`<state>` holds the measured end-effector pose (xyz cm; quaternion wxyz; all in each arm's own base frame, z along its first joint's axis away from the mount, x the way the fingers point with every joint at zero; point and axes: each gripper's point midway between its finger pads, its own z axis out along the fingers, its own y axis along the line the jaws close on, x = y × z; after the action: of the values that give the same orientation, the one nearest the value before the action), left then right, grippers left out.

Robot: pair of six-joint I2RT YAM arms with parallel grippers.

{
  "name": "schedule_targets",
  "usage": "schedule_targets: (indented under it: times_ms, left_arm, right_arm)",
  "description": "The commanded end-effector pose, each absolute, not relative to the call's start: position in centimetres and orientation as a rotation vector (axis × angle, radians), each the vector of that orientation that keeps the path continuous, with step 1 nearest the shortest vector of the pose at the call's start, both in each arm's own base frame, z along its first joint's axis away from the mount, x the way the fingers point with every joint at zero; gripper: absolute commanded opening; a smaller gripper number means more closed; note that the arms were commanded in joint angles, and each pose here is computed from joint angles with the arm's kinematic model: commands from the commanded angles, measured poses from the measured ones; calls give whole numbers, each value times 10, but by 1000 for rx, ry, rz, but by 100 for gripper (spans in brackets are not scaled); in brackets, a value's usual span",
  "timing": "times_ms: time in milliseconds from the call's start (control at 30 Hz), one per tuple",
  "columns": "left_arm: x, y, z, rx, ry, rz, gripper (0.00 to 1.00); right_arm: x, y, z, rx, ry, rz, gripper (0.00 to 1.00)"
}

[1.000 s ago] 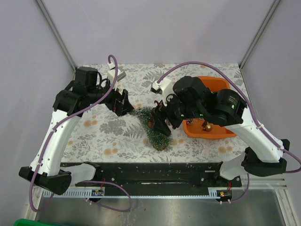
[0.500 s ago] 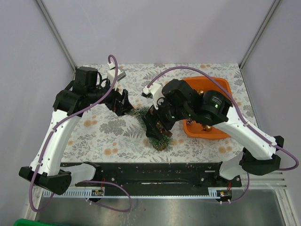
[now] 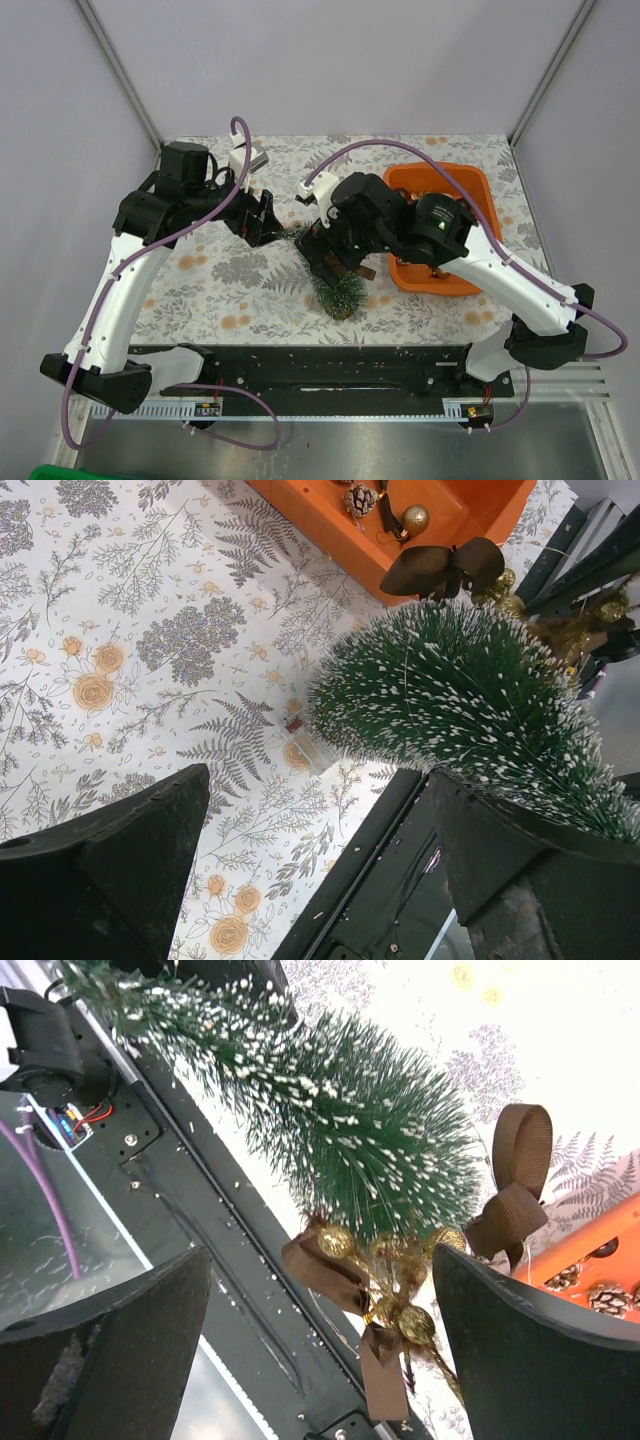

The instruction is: Decorate the small christmas tree

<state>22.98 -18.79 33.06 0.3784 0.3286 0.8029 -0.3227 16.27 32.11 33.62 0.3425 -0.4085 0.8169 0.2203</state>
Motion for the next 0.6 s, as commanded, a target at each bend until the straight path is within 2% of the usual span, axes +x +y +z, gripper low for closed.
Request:
schedule_targets:
  times_ms: [0,200,567]
  left_arm:
    - [235,-192,350,847,1973,-818,95]
    - [234,-191,350,845,1974,-813,95]
    - [238,-192,347,836,1990,-810,95]
  right_arm:
    - [176,329,352,-1036,1999,514,99]
    - [173,332,372,-1017,1891,416,100]
    - [167,331,389,-979,1761,446,100]
